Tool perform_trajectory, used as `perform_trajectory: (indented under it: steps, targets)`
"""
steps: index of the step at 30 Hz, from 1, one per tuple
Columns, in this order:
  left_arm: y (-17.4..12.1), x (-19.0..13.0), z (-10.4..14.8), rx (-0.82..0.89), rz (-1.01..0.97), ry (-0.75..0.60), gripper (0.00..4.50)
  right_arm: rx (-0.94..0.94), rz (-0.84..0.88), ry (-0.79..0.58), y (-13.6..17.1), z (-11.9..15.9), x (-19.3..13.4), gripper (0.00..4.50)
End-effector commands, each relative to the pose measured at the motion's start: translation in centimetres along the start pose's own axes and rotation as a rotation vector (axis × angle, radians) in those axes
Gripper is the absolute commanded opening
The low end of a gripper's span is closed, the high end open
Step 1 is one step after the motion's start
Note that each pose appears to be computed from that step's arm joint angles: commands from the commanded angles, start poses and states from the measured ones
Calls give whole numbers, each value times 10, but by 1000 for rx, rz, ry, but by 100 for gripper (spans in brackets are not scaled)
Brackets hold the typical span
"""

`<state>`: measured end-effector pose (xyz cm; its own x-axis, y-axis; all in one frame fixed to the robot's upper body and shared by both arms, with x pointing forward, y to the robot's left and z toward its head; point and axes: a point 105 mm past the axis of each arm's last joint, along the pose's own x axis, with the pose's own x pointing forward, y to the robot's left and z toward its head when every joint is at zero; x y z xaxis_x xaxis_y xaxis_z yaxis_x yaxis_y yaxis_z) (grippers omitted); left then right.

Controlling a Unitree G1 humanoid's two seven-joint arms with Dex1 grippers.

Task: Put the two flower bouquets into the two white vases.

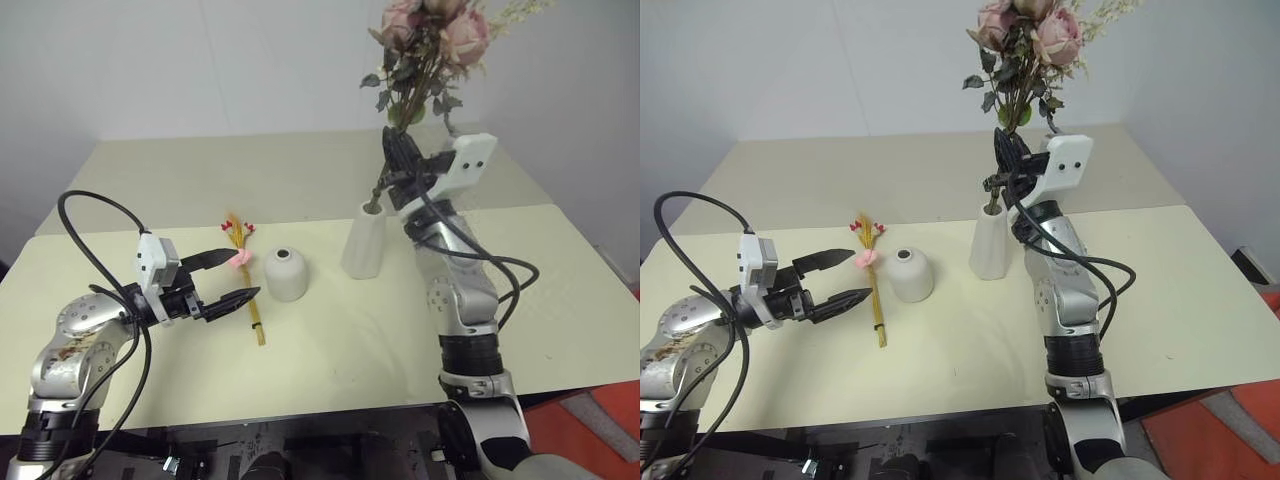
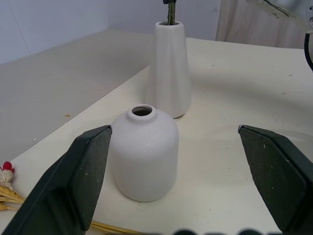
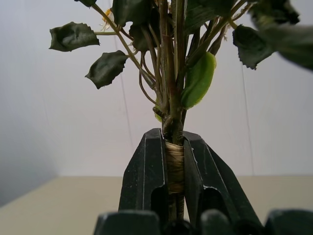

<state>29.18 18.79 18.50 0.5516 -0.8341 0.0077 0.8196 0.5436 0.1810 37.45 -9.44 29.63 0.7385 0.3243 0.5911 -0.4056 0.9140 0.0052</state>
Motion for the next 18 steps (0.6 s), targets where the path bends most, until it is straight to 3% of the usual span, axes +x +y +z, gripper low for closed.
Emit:
perform_trajectory:
  steps: [1, 4, 16, 18]
  targets:
    - [1, 0, 8, 34, 5, -29, 450, -42, 27, -63, 6, 11, 0, 21]
    - [1, 0, 8, 32, 6, -32, 450, -61, 17, -38, 6, 3, -4, 21]
    - [2, -1, 7, 32, 11, -29, 450, -55, 19, -13, 7, -6, -20, 434]
    - [2, -2, 8, 30, 15, -28, 450, -46, 33, -3, 7, -3, -32, 447]
